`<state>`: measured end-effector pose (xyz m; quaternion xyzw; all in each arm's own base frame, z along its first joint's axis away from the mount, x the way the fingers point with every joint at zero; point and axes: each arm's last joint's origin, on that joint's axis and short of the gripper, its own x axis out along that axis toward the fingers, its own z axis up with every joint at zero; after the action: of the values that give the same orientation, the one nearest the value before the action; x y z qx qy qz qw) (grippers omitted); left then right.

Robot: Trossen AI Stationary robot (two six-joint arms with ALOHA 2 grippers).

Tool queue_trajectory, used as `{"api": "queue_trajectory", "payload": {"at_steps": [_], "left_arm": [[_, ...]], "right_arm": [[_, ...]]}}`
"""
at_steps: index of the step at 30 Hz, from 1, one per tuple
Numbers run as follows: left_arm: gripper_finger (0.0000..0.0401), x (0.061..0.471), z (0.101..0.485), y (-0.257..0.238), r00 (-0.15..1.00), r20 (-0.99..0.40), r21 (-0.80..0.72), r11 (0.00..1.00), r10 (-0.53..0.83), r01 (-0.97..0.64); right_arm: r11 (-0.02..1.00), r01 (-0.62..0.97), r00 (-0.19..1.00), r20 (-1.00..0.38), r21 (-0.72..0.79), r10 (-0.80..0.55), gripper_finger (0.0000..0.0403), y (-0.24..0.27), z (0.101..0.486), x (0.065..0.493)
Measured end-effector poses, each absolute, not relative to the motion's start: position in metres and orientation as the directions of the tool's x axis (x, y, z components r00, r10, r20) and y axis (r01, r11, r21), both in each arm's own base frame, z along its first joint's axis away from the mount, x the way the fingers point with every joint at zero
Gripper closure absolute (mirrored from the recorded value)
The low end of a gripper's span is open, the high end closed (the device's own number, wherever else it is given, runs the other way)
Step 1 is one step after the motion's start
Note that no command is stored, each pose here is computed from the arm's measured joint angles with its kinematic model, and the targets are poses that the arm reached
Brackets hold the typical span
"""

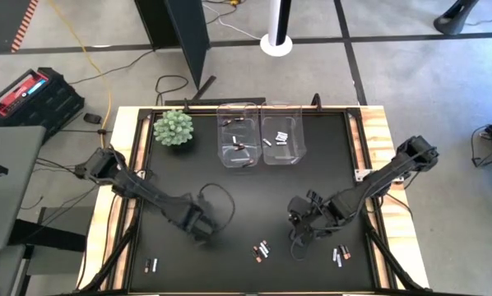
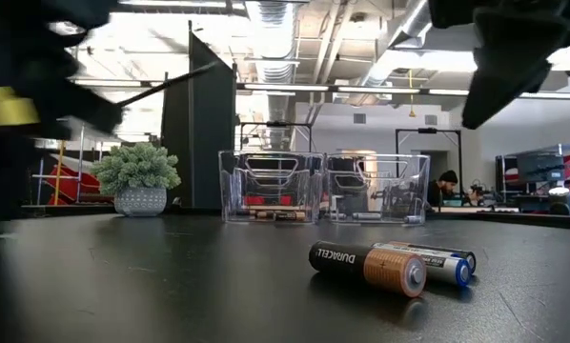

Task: Sort batteries
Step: Put the white battery into the right transparent bin

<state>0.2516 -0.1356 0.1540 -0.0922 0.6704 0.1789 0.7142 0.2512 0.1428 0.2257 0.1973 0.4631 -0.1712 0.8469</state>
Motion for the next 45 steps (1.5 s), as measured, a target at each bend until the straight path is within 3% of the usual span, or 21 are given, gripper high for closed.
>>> {"api": "queue_trajectory", "payload": {"at_steps": [11,23,38,45], "left_arm": [[0.0366,0.308,0.193,-0.094,0.234,-0.965,-0.017,0.866,0.116,-0.499],[0.0366,0.357,0.238,-0.042,0.500,-0.859,-0.174,0.855,0.110,-0.488],[0.0366,0.378,0.328,0.101,0.699,-0.683,-0.120,0.911,0.212,-0.394],[0.0366,0.408,0.332,0.168,0.724,-0.644,-0.048,0.931,0.248,-0.361]], "right_arm": [[0.883,0.444,0.505,-0.857,0.155,-0.104,0.0322,0.147,0.225,0.248],[0.901,0.414,0.501,-0.859,0.129,-0.107,0.0322,0.146,0.225,0.247],[0.841,0.515,0.497,-0.857,0.166,-0.135,0.0322,0.131,0.225,0.256],[0.765,0.612,0.490,-0.855,0.199,-0.169,0.0322,0.112,0.225,0.265]]}}
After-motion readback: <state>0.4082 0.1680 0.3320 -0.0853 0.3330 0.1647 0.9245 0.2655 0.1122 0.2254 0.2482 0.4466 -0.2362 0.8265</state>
